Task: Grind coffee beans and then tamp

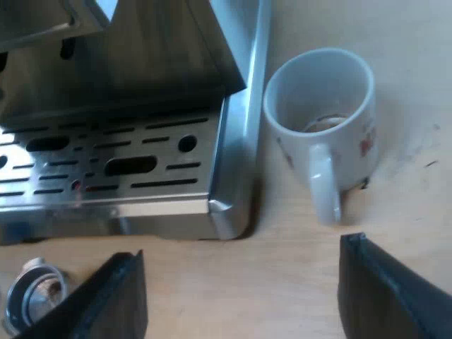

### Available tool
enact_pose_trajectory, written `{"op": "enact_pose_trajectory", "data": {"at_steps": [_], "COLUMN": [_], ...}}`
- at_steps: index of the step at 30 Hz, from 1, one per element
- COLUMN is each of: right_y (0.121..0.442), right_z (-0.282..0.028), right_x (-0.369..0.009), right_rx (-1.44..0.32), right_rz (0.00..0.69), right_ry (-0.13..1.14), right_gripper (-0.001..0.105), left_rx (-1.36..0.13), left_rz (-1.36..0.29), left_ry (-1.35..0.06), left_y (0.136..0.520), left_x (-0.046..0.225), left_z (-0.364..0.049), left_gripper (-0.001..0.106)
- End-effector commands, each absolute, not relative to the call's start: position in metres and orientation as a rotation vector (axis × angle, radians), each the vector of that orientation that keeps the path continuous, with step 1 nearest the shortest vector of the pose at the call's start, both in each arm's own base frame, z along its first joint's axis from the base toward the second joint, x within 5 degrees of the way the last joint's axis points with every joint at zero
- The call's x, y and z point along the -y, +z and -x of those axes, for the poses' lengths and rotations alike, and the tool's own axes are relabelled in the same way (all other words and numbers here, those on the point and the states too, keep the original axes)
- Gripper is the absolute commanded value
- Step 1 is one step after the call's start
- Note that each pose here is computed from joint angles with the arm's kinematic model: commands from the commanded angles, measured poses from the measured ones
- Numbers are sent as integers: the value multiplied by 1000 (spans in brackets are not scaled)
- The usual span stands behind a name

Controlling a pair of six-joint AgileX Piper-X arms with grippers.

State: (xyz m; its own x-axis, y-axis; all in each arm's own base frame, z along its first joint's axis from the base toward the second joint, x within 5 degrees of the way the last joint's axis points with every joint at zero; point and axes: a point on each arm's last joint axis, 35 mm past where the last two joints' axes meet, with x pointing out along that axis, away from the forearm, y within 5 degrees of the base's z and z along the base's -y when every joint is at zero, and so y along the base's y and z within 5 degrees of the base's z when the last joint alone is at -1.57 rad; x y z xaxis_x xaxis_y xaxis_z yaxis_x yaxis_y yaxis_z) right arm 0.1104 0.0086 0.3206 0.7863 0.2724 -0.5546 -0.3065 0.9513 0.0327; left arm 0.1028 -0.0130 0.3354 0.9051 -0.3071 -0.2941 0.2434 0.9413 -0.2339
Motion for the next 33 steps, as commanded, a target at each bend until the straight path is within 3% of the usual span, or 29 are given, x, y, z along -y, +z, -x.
{"op": "enact_pose_trajectory", "data": {"at_steps": [1,8,17,33], "right_y": [326,339,332,304], "right_z": [-95,-52,-4,-9], "right_x": [-7,-8,-10,-11], "right_rx": [-531,-354,-265,-419], "right_rz": [119,168,242,198], "right_ry": [321,299,299,359], "right_gripper": [59,59,59,59], "left_rx": [-301,-237,-195,-338], "left_rz": [201,191,160,165], "left_ry": [-290,-268,-164,-135], "left_y": [341,342,335,306], "left_x": [13,11,6,5], "left_z": [-89,-52,-22,-28], "left_gripper": [43,43,43,43]}}
